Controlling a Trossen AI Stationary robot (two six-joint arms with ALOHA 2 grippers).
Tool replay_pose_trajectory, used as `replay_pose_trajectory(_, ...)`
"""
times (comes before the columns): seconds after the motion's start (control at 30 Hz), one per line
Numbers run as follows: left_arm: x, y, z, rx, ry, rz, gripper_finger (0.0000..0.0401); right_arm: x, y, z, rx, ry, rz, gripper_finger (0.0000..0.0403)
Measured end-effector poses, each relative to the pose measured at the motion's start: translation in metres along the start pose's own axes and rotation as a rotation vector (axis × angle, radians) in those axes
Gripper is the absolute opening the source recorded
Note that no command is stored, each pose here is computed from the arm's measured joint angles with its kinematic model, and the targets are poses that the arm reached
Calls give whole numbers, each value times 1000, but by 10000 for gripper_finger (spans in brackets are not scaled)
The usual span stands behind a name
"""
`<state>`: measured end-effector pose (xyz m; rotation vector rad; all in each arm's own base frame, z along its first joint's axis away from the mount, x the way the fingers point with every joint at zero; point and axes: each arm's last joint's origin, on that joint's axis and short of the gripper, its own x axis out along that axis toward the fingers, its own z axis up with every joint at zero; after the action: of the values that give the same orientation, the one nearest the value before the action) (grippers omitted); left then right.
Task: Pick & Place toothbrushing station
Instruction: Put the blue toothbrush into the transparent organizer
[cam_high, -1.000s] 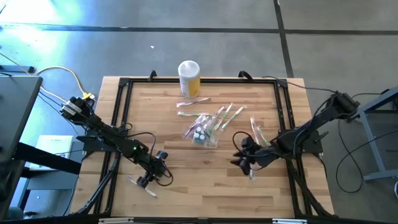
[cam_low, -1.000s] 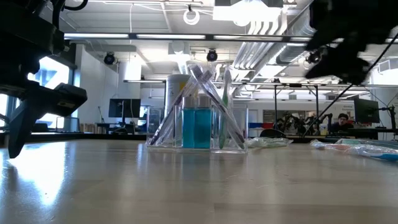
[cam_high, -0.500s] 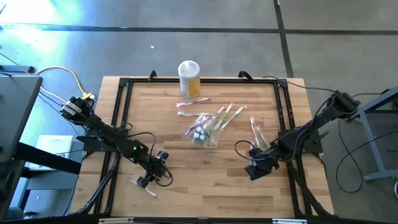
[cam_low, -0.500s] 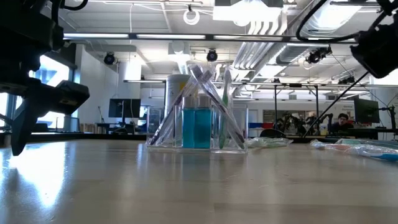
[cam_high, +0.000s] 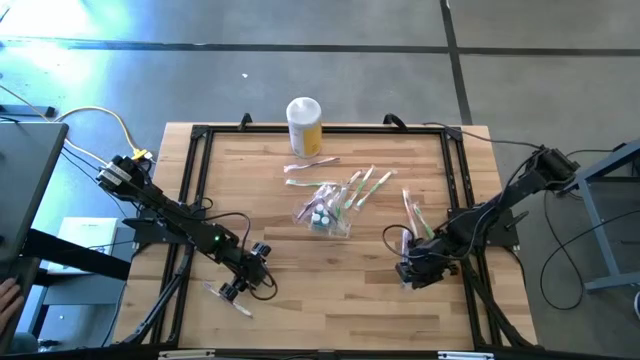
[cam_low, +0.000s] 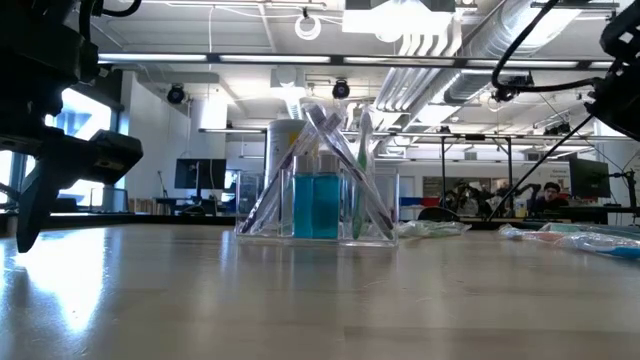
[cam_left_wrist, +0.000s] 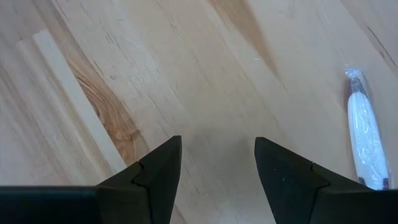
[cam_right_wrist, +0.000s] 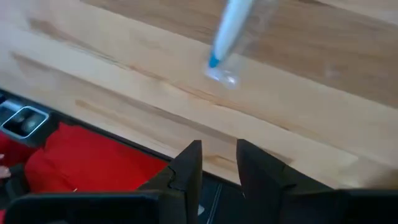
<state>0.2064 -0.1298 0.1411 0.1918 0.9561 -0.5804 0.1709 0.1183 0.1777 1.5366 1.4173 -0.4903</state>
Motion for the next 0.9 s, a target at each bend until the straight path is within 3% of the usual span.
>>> replay_pose_trajectory(0.23,0,0,0,17,-2,0,198,-6,-8,1,122,27,-73,80)
replay_pose_trajectory(0.4,0,0,0,23,-4,-1,198,-26,-11,1,146,-90,45,80)
replay_pose_trajectory(0.5,0,0,0,22,-2,-1,198,-37,-15,1,140,-204,130,76)
replay_pose_trajectory(0.67,0,0,-1,23,-5,-1,198,-43,-25,5,94,-422,137,64)
replay_pose_trajectory(0.9,4,0,-8,7,-43,-5,198,-44,-14,7,-226,-960,322,66)
